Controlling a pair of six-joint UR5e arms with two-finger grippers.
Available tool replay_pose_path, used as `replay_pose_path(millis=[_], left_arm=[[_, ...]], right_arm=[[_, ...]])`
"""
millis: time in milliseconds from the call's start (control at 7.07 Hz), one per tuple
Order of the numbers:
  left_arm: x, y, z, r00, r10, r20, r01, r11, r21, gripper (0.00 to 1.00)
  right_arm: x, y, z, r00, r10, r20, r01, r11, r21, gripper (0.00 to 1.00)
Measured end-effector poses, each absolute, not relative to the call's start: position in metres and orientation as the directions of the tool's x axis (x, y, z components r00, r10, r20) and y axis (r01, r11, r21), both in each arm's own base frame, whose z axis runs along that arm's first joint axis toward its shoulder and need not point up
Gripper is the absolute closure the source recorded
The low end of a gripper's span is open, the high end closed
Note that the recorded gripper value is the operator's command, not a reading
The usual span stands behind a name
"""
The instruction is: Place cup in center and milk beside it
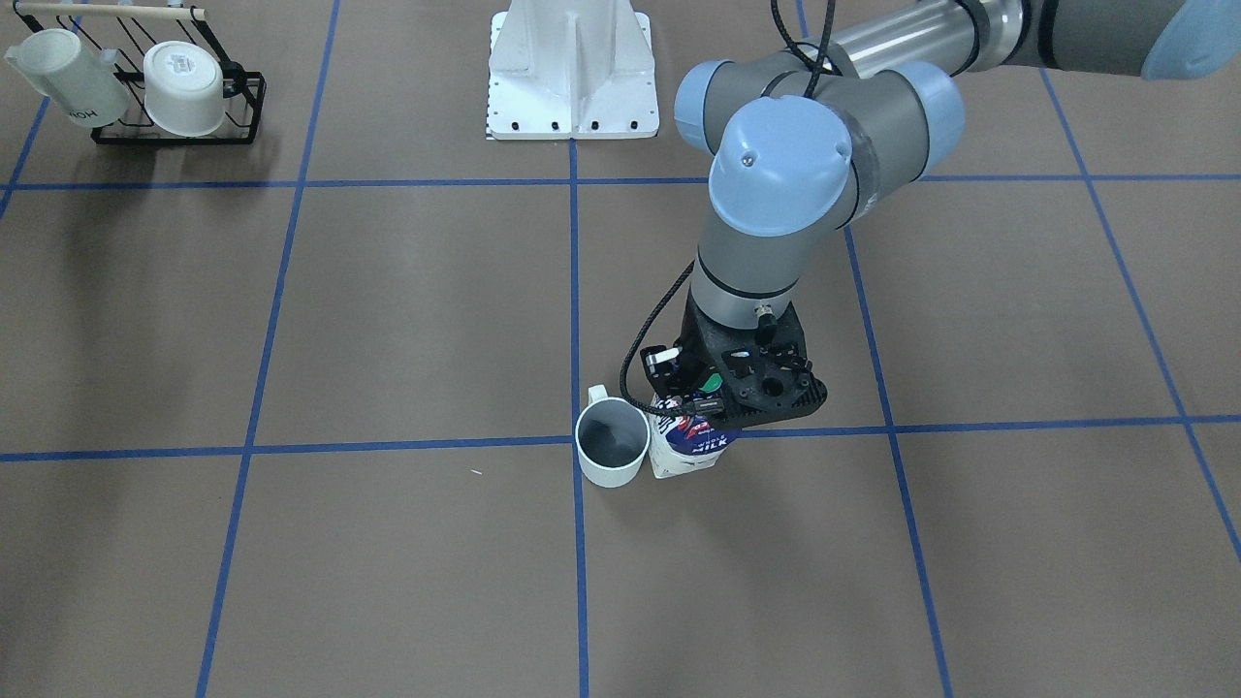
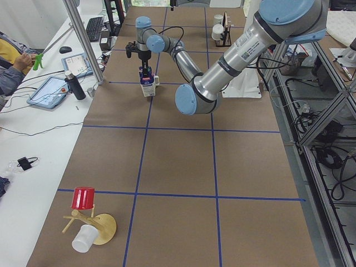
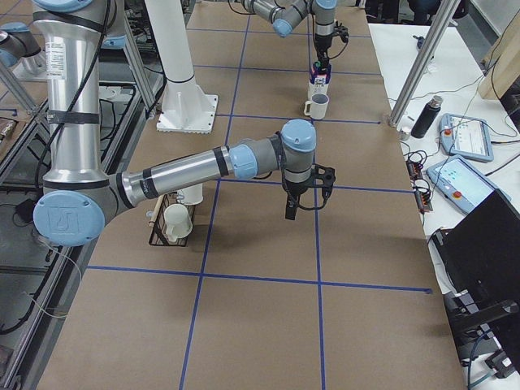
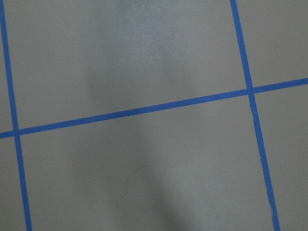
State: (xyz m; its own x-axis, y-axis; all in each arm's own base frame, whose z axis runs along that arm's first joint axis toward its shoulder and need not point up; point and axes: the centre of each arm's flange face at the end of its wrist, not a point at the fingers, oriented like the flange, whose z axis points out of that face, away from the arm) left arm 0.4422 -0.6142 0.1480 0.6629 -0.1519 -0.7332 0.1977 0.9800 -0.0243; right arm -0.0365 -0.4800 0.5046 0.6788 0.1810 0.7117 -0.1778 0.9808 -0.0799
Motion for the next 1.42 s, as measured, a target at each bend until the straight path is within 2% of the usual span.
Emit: replay_pose_path(millis=[283,566,849,1132,1415], left_arm=[[0.441,-0.612,0.154,0.648,-0.132,-0.75,0.195,0.981,-0.005,0.02],[0.401,-0.599,0.144,0.623,-0.122,-0.773,0.217,0.976,0.021,0.02],[0.307,-0.543,0.163,0.641,-0.07,-0.764,0.211,0.974,0.087,0.02],[0.219,-0.502,0.251,0.716,0.043,-0.697,0.128,0.973,0.191,0.02],[0.129,-0.496,0.363,0.734,0.181,-0.655,0.01,0.961,0.277,0.02]], right_arm=[[-0.036,-0.48,0.505,0.679,0.182,0.711,-0.178,0.981,-0.081,0.0],[-0.037,-0.481,0.505,0.679,0.181,0.712,-0.178,0.981,-0.08,0.0],[-0.037,-0.483,0.503,0.679,0.178,0.712,-0.179,0.981,-0.074,0.0],[-0.039,-0.494,0.486,0.681,0.152,0.717,-0.181,0.983,-0.037,0.0],[-0.04,-0.503,0.473,0.689,0.123,0.715,-0.179,0.984,0.004,0.0]])
